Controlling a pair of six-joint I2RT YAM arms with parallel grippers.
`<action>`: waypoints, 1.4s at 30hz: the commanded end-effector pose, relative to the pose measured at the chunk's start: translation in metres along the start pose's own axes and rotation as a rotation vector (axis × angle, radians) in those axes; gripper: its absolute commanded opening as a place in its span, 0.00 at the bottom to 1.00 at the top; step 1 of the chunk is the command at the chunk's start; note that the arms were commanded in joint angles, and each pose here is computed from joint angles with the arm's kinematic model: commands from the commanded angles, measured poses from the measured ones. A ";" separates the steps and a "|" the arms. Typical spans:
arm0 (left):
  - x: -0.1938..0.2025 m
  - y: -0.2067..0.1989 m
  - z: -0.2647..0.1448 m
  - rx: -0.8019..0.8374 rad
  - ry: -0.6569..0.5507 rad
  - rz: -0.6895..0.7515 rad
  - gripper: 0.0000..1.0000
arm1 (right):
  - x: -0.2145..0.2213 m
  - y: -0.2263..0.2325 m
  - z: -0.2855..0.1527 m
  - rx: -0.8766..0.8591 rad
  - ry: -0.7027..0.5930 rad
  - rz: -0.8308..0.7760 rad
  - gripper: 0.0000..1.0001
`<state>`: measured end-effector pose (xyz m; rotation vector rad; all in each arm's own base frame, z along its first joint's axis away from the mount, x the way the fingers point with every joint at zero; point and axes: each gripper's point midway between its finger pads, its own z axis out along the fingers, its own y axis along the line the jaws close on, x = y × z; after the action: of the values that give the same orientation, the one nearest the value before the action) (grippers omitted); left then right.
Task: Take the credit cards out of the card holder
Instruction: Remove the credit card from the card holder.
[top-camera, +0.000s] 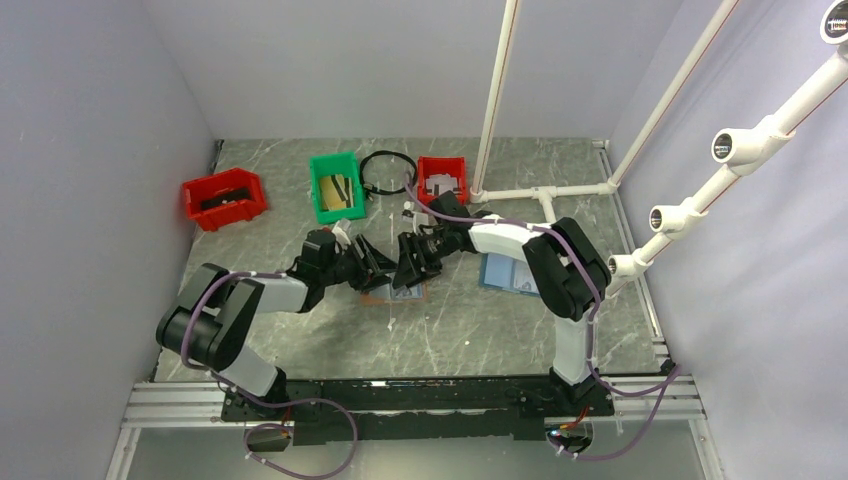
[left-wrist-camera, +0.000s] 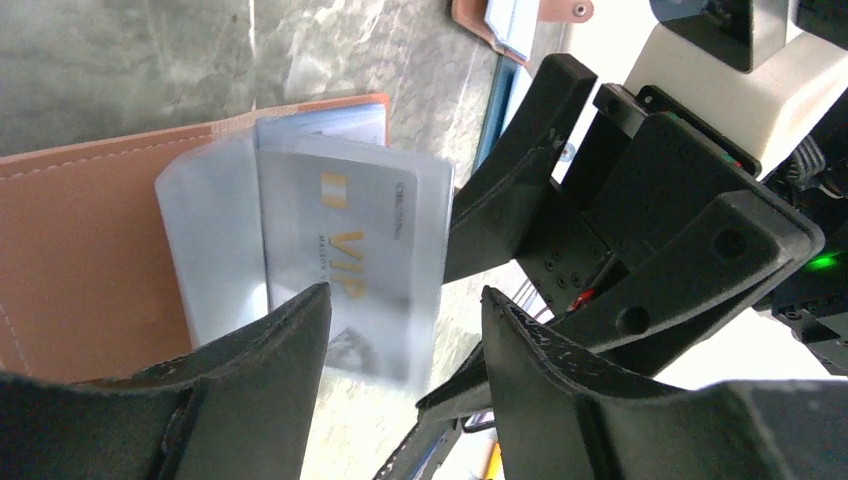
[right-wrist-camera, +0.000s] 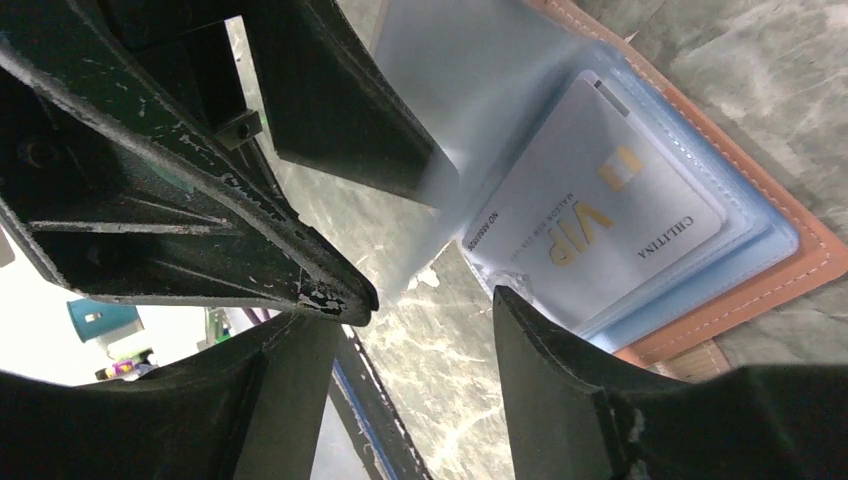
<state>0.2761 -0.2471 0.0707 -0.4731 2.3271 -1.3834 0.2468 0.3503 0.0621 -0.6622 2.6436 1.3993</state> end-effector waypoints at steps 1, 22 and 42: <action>-0.005 -0.034 0.007 0.113 0.005 0.042 0.59 | -0.011 0.015 -0.006 -0.053 -0.037 -0.047 0.62; -0.015 -0.016 -0.018 -0.046 -0.104 0.068 0.68 | -0.012 -0.016 0.002 0.060 -0.034 0.018 0.03; -0.010 -0.019 -0.032 0.074 -0.092 0.001 0.69 | -0.015 0.033 -0.022 -0.271 -0.061 0.012 0.00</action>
<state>0.2678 -0.2196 0.0817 -0.5656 2.2705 -1.3042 0.2482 0.3443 0.0614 -0.5430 2.6207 1.6100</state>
